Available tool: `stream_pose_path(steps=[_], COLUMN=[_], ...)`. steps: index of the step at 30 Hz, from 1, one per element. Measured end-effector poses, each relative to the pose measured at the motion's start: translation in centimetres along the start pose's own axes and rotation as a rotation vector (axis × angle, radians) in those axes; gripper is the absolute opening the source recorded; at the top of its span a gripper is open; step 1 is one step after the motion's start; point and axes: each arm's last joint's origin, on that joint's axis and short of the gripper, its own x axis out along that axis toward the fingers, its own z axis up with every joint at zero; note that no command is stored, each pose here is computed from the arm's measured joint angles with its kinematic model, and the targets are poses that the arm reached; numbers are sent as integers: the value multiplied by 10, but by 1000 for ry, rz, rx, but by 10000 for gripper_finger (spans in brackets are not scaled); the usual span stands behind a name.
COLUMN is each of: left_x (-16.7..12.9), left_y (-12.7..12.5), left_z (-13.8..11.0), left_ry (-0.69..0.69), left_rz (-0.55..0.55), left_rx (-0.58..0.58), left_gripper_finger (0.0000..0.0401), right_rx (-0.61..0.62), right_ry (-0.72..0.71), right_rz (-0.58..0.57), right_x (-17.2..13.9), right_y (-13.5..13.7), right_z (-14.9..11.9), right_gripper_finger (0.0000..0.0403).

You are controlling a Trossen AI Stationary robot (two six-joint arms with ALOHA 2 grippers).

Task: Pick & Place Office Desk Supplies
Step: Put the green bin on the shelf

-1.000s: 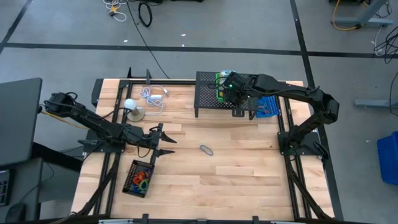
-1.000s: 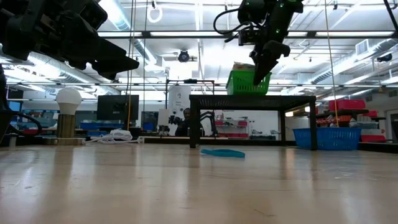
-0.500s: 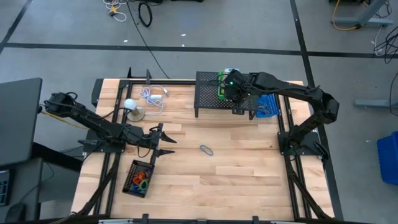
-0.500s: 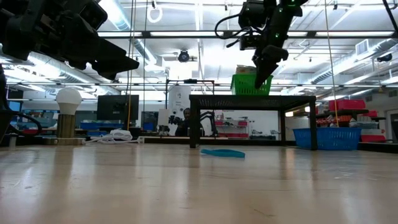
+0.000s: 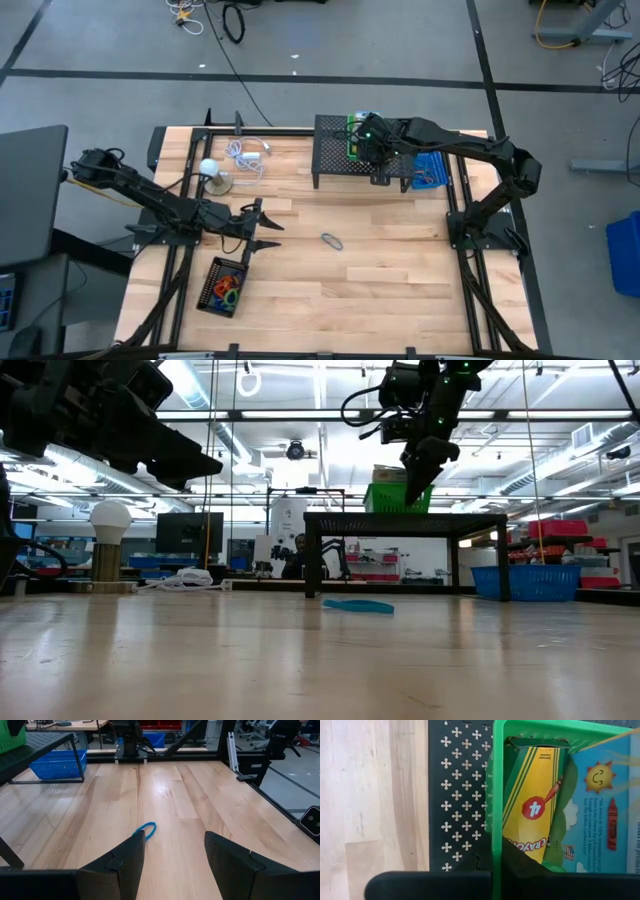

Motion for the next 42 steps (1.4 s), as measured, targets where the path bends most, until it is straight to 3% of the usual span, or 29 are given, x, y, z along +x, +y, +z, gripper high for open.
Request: stream_pose_path(steps=[6,35,42], left_x=[0,0,0], left_y=[0,0,0], left_z=[0,0,0], left_ry=[2,2,1], left_rz=[0,0,-1], left_rx=[0,0,0], left_gripper_finger=[213,213,213], right_rx=[0,-49,-75], right_ry=[2,31,27], right_rz=[3,-16,-33], right_x=[0,0,-1], right_y=[0,12,19], right_z=[0,3,7], right_gripper_finger=[6,181,190])
